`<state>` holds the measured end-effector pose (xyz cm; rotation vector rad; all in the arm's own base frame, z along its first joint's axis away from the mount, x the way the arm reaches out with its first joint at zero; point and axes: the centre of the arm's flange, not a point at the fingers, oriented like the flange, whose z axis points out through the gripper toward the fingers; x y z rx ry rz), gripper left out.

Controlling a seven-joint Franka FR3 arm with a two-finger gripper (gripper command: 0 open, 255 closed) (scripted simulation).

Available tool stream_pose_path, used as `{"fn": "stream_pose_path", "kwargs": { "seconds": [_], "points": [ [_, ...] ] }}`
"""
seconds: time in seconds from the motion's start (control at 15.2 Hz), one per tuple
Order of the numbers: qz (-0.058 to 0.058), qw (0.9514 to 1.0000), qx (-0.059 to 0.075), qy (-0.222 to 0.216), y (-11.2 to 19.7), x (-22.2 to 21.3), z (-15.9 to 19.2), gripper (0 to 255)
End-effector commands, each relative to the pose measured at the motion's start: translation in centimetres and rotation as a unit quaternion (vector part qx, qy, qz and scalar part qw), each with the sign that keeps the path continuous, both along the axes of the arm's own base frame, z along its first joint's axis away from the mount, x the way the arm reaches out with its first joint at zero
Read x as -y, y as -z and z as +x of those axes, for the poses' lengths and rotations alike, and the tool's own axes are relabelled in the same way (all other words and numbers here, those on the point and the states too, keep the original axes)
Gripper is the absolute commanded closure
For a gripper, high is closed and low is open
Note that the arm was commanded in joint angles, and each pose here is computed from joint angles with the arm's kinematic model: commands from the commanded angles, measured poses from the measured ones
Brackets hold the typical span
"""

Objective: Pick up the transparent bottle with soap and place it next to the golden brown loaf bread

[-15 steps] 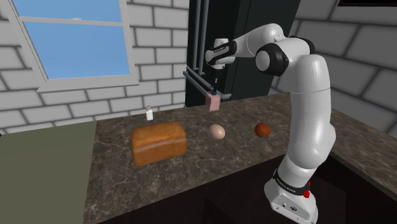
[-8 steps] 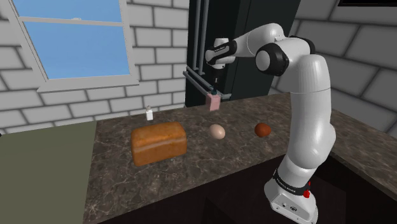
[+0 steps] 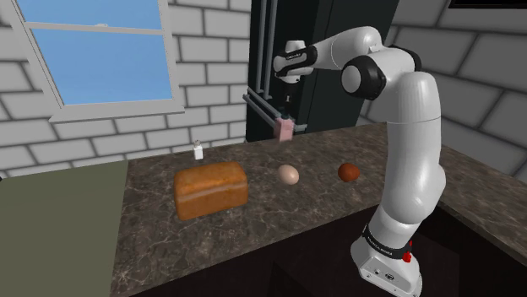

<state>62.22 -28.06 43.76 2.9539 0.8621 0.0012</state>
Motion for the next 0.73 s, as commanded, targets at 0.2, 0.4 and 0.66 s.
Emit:
{"fn": "stream_pose_path", "kwargs": {
  "seconds": [0.2,0.4,0.66],
  "points": [
    [0.000,1.0000,0.000,0.000,-2.7,-0.1,-0.1,255],
    [0.000,1.0000,0.000,0.000,-4.2,-0.1,-0.1,255],
    [0.000,1.0000,0.000,0.000,-6.4,-0.1,-0.1,255]
  ]
}}
